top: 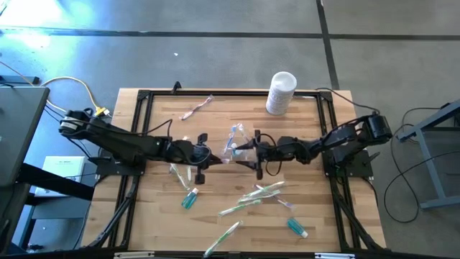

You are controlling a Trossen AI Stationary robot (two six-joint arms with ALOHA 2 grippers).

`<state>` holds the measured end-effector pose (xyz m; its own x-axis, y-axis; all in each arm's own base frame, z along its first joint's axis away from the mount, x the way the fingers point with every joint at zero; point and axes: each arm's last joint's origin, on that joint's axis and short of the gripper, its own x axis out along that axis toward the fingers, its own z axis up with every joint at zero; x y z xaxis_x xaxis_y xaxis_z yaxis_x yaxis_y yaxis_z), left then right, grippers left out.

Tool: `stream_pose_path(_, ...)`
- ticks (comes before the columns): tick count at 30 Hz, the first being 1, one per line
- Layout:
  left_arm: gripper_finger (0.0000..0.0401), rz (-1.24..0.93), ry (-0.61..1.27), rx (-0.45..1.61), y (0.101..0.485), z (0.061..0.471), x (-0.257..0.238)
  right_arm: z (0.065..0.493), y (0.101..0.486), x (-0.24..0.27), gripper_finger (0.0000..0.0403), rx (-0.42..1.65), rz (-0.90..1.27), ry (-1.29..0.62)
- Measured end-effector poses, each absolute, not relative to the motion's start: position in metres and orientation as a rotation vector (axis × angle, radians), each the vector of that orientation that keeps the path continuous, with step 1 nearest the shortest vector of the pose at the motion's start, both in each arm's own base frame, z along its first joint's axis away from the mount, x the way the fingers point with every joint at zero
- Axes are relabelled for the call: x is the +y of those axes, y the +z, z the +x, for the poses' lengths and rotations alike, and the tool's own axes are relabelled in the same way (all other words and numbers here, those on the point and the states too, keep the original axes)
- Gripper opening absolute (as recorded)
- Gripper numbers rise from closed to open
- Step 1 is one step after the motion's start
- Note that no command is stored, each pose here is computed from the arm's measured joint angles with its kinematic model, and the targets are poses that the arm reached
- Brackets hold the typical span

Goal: Pick & Place toothbrushing station
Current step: Put the violet toothbrush into the transparent organizer

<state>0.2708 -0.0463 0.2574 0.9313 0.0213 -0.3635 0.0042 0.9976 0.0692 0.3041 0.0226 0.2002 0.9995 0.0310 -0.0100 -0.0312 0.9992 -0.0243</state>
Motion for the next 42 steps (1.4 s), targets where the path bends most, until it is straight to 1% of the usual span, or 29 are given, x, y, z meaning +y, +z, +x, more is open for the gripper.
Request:
stream_pose_path(4,0.0000,0.064,-0.022,0.358,0.257,0.273,-0.048,0.311,0.209,0.025,0.0238,0.007,-0.060,0.056)
stream_pose_path(12,0.0000,0.067,-0.024,0.334,0.260,0.274,-0.048,0.315,0.214,0.036,0.0239,0.005,-0.125,0.105)
stream_pose_path(22,0.0000,0.078,-0.026,0.314,0.261,0.275,-0.048,0.314,0.214,0.037,0.0239,0.000,-0.176,0.114)
stream_pose_path(31,0.0000,0.119,-0.033,0.252,0.253,0.290,-0.051,0.314,0.215,0.037,0.0239,-0.002,-0.189,0.116)
stream_pose_path(42,0.0000,0.114,-0.035,0.179,0.259,0.293,-0.052,0.314,0.215,0.037,0.0239,-0.004,-0.219,0.121)
